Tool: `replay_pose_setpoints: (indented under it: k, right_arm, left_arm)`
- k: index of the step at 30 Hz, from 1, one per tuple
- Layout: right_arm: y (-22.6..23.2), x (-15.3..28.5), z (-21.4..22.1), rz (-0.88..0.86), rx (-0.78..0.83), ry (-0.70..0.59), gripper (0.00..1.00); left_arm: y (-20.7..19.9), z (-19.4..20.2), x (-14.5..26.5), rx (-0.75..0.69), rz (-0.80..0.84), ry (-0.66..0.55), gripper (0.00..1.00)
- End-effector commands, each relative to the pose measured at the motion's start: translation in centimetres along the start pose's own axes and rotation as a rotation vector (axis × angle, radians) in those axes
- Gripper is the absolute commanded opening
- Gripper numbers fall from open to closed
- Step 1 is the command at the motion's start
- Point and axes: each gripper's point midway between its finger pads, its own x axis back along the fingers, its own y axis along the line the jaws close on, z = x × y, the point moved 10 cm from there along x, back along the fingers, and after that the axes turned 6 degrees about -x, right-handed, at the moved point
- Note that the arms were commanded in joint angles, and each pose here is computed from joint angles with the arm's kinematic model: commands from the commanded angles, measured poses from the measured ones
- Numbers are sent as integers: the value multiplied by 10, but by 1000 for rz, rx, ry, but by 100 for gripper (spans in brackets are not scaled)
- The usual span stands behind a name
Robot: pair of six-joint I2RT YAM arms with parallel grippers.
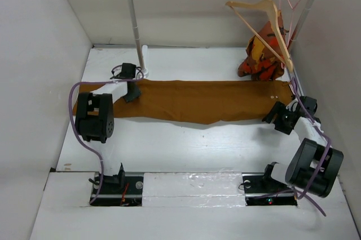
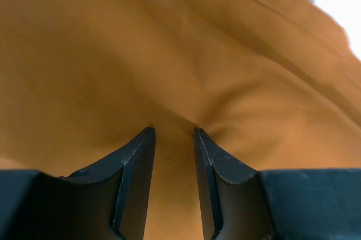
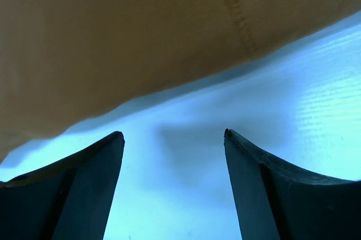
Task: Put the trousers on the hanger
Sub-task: Fold the trousers at the center of the board.
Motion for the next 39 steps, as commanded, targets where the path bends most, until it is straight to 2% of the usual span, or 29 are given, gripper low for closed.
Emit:
replay_pose_setpoints:
  k: [1,5,9,12,13,14,15,18,19,22,25,26,29,31,32,33,34,35,37,39]
  right_arm:
    - [-2,-22,-18,-62,-72,-131,77]
    - [-3,-47,-28,-122,-165,-198,78]
    - [-8,-65,-28,-131,-236,-222,72]
    - [-10,-66,-24,-114,-260,-255,35]
    - [-14,-63,-23,-102,-262,-258,11]
    - [-19,-60,-22,-78,-265,-255,1]
    - [-22,-54,-23,-50,-258,-258,0]
    - [-34,-30,-13,60,-214,-212,0]
    - [-43,-21,-1,112,-217,-166,0]
    - [-49,8,16,155,-181,-145,0]
    - [-54,37,32,152,-194,-105,0]
    - [-48,44,32,117,-178,-138,0]
    - [-34,47,45,36,-189,-45,0]
    - [-38,50,47,79,-164,-5,3]
    - [-34,49,43,73,-134,12,10]
    - [-30,46,39,51,-108,16,29]
    - [-27,42,33,34,-71,14,63]
    - [-19,44,20,12,-22,16,69]
    - [-14,40,9,-32,7,79,74]
    - [-2,46,-9,-81,39,49,74]
  left_arm:
    - [0,-13,-10,56,15,-3,30]
    - [-2,-20,-19,56,-26,-42,30]
    - [1,-19,-41,22,-111,17,31]
    - [16,-14,-52,23,-203,64,30]
    - [22,-6,-53,10,-236,78,30]
    - [29,-5,-53,-3,-262,82,29]
    - [31,-8,-46,0,-271,52,29]
    - [59,-3,-37,30,-333,51,29]
    - [72,5,-33,51,-345,88,29]
    - [95,30,-30,57,-421,151,30]
    - [110,50,-17,64,-490,153,32]
    - [115,54,-13,74,-511,157,32]
    - [129,66,0,124,-559,173,33]
    - [136,68,11,161,-542,173,34]
    - [143,63,18,209,-541,150,34]
    - [147,61,22,227,-541,145,35]
    - [151,58,27,245,-548,126,35]
    - [149,49,38,263,-524,77,35]
    - [140,35,51,285,-455,38,37]
    - [123,24,66,268,-364,2,38]
